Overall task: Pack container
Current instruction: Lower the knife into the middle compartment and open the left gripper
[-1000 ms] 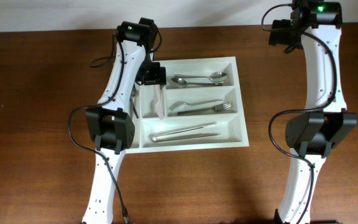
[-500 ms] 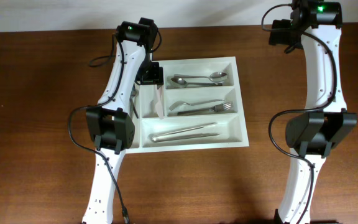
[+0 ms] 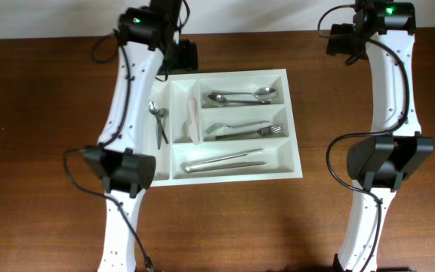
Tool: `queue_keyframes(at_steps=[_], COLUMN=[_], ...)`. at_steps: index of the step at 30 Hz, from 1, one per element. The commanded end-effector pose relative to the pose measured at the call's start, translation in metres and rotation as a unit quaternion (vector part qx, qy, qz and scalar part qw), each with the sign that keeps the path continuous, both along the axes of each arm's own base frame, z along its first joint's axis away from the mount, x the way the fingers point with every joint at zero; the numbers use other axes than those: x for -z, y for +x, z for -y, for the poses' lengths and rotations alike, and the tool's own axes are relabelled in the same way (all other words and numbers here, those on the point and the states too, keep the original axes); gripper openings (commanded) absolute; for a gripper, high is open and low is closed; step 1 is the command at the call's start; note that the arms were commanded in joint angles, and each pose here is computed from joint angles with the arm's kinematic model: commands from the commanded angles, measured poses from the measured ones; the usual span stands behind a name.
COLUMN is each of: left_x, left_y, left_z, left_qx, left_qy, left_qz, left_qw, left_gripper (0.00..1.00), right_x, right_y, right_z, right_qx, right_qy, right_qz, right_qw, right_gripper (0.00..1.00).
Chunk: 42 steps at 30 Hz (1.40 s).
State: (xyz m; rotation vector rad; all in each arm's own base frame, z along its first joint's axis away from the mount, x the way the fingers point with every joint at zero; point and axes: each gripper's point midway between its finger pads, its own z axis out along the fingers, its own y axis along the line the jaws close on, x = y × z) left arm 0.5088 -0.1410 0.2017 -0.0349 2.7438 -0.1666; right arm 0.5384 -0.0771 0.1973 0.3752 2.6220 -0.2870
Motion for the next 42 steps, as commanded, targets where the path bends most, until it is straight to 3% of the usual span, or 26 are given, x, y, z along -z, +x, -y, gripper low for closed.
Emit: queue_keyframes(at_steps=[1,3,4,8,42], left_x=[-0.0404,-0.0425,-0.0427,-0.0427,-0.0425], left_y=[-0.0030,-0.0020,-0.0021,-0.0021,-0.0020], left_z=[0.0001,0.0005,0.0004,0.0005,0.0005], left_qx=[0.004,0.004,0.004,0.004,0.004], left_qy=[-0.005,-0.007,-0.007,-0.007,-0.007], left_qz=[0.049,0.054,0.054,0.054,0.053], left_qw=[0.999,0.999,0.999,0.999,0.999], left_gripper=[0.82,0.82,0.93,1.00,0.99], right_x=[-0.0126,-0.0126,-0.0126,-0.0126,-0.0126], right_y=[0.0005,0.0005,0.0005,0.0005,0.0005], right_z=[-0.0007,-0.0005,-0.0005,-0.0005,-0.0005], right_qx=[0.006,0.006,0.006,0.006,0.006], right_qy=[0.001,0.001,0.001,0.001,0.001], right_qz=[0.017,0.017,0.017,0.017,0.017], right_qw=[1.000,1.000,1.000,1.000,1.000], right_gripper=[0.99,0.99,0.99,0.99,0.99])
